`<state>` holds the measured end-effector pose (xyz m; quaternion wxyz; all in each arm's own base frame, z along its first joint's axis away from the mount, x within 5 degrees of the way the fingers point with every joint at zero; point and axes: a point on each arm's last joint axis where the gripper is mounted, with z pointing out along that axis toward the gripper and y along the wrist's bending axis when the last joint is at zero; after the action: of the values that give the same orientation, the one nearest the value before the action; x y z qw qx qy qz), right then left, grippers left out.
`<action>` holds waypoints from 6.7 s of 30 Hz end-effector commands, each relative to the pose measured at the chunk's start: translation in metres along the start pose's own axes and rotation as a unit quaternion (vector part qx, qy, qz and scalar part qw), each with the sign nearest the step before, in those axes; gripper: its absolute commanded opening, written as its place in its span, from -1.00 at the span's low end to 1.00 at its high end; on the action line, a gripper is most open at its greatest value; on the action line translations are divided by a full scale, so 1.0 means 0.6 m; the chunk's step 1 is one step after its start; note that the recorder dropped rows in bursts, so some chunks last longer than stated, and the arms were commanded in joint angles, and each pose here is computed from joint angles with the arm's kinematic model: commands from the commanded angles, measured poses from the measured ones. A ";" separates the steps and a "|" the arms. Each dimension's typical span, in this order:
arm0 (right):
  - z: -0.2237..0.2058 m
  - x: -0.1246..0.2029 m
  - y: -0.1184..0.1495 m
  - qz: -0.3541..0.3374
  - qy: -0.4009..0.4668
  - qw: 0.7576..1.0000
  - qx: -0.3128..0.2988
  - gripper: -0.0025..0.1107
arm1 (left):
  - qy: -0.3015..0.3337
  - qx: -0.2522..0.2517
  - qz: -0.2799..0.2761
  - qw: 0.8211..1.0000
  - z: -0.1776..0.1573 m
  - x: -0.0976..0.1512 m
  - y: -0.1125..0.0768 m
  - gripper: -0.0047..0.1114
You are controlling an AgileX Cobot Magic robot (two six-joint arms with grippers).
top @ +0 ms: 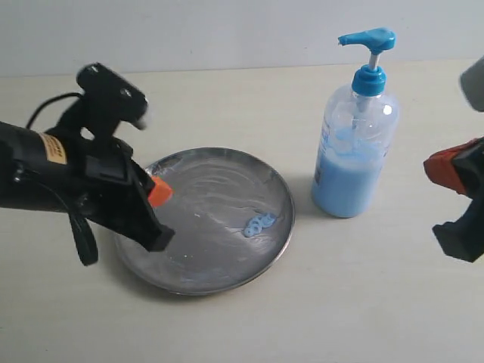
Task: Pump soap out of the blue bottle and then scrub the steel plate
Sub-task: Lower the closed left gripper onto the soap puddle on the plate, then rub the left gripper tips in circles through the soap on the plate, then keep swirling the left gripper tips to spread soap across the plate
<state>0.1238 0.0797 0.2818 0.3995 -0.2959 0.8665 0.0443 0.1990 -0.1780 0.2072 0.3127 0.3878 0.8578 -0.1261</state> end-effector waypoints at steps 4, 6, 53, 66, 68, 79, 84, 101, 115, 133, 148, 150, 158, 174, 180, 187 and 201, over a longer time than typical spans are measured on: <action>-0.047 0.022 -0.007 0.029 -0.095 0.995 0.002 -0.96 | 0.066 0.035 0.015 0.997 0.068 -0.013 -0.026 -0.92; -0.059 0.024 -0.009 0.033 -0.112 0.993 0.005 -0.96 | 0.095 0.050 0.004 0.994 0.086 -0.025 -0.029 -0.92; -0.085 0.033 -0.010 0.049 -0.193 0.980 -0.006 -0.96 | 0.241 0.090 -0.015 0.966 0.282 -0.098 -0.028 -0.92; -0.085 0.033 -0.009 0.049 -0.194 0.980 -0.006 -0.96 | 0.198 0.109 -0.070 0.972 0.286 -0.112 -0.037 -0.92; -0.085 0.033 -0.009 0.049 -0.194 0.980 -0.006 -0.96 | 0.187 0.105 -0.071 0.974 0.288 -0.115 -0.035 -0.92; -0.085 0.033 -0.009 0.049 -0.194 0.980 -0.006 -0.96 | 0.176 0.093 -0.069 0.978 0.312 -0.106 -0.032 -0.92; -0.085 0.033 -0.009 0.049 -0.194 0.980 -0.006 -0.96 | 0.185 0.090 -0.054 0.977 0.315 -0.107 -0.028 -0.92; -0.085 0.033 -0.009 0.049 -0.194 0.980 -0.006 -0.96 | 0.262 0.072 0.039 0.961 0.290 -0.128 -0.013 -0.92; -0.085 0.033 -0.009 0.049 -0.194 0.980 -0.006 -0.96 | 0.256 0.145 -0.018 0.956 0.286 -0.133 -0.042 -0.92; -0.085 0.033 -0.009 0.050 -0.194 0.980 -0.006 -0.96 | 0.228 0.079 0.032 0.970 0.315 -0.127 -0.019 -0.92; -0.085 0.033 -0.009 0.050 -0.194 0.980 -0.006 -0.96 | 0.314 0.107 0.013 0.943 0.299 -0.105 -0.029 -0.92; -0.085 0.033 -0.009 0.050 -0.194 0.980 -0.006 -0.96 | 0.304 0.119 -0.007 0.945 0.300 -0.108 -0.034 -0.92; -0.085 0.033 -0.009 0.050 -0.194 0.980 -0.006 -0.96 | 0.255 0.144 -0.048 0.955 0.307 -0.124 -0.045 -0.92; -0.085 0.033 -0.009 0.050 -0.194 0.980 -0.006 -0.96 | 0.241 0.081 0.006 0.967 0.321 -0.119 -0.017 -0.92; -0.085 0.033 -0.009 0.050 -0.194 0.980 -0.006 -0.96 | 0.286 0.055 0.040 0.956 0.315 -0.106 -0.002 -0.92; -0.085 0.033 -0.009 0.050 -0.194 0.980 -0.006 -0.96 | 0.331 0.060 0.045 0.941 0.306 -0.095 -0.003 -0.92; -0.085 0.033 -0.009 0.051 -0.194 0.980 -0.007 -0.96 | 0.268 0.123 -0.057 0.954 0.314 -0.115 -0.033 -0.92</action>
<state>0.0838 0.0503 0.3027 0.5489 -0.2404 0.7907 0.1252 0.3020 -0.3142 0.1121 0.0072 0.4093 0.9043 -0.1207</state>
